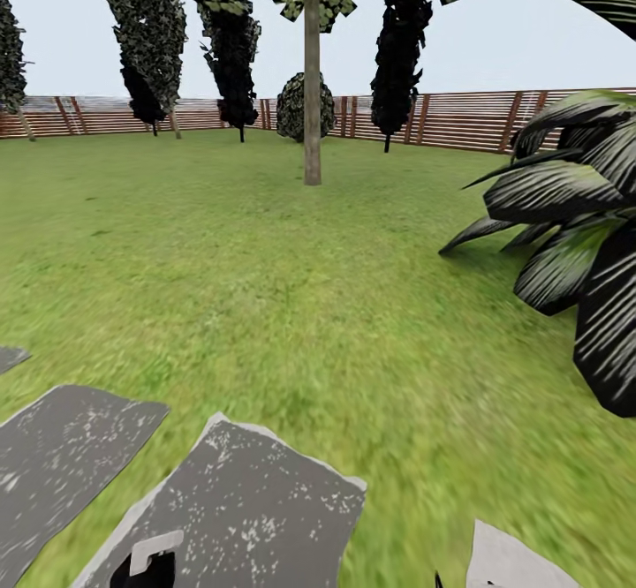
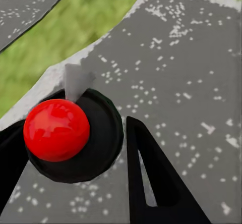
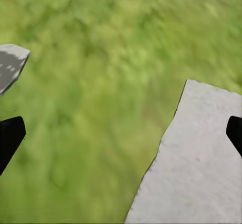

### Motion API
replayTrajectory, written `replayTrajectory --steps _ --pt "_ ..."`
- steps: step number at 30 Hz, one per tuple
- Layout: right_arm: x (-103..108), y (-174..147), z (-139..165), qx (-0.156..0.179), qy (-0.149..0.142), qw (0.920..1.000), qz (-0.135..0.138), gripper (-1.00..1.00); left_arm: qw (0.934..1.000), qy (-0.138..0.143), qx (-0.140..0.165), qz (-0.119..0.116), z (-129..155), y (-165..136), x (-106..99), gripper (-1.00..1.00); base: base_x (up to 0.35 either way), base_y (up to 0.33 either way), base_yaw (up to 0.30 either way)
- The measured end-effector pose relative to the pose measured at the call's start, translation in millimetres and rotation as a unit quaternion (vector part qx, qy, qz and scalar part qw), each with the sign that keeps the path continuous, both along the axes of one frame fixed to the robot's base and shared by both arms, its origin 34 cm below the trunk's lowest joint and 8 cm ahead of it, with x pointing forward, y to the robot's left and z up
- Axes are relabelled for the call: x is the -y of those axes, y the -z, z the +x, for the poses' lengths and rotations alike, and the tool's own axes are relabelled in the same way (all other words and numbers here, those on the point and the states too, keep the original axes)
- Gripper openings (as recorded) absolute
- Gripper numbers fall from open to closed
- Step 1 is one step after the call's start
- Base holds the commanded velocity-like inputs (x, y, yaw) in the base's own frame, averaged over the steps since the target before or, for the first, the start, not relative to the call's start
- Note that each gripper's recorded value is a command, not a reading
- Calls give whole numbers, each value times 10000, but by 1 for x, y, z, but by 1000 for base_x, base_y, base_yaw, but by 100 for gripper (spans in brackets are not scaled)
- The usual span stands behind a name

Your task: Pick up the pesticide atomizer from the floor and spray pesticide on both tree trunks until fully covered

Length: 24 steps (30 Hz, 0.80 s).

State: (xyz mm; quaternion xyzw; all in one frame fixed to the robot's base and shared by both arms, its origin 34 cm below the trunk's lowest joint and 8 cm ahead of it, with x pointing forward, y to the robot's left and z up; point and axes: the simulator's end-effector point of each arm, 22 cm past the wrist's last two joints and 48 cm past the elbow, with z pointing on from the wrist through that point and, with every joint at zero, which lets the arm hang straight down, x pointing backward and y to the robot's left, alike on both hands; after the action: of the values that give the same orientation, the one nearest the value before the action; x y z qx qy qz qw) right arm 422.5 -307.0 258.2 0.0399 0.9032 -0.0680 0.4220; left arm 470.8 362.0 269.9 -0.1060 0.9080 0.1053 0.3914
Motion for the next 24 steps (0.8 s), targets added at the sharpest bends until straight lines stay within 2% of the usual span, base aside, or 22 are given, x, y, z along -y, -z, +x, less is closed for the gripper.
replayTrajectory --steps 24 --pt "-1 0 -1 -6 3 10000 4 100 10000 71 4 -23 1 0 2 -100 334 0 0"
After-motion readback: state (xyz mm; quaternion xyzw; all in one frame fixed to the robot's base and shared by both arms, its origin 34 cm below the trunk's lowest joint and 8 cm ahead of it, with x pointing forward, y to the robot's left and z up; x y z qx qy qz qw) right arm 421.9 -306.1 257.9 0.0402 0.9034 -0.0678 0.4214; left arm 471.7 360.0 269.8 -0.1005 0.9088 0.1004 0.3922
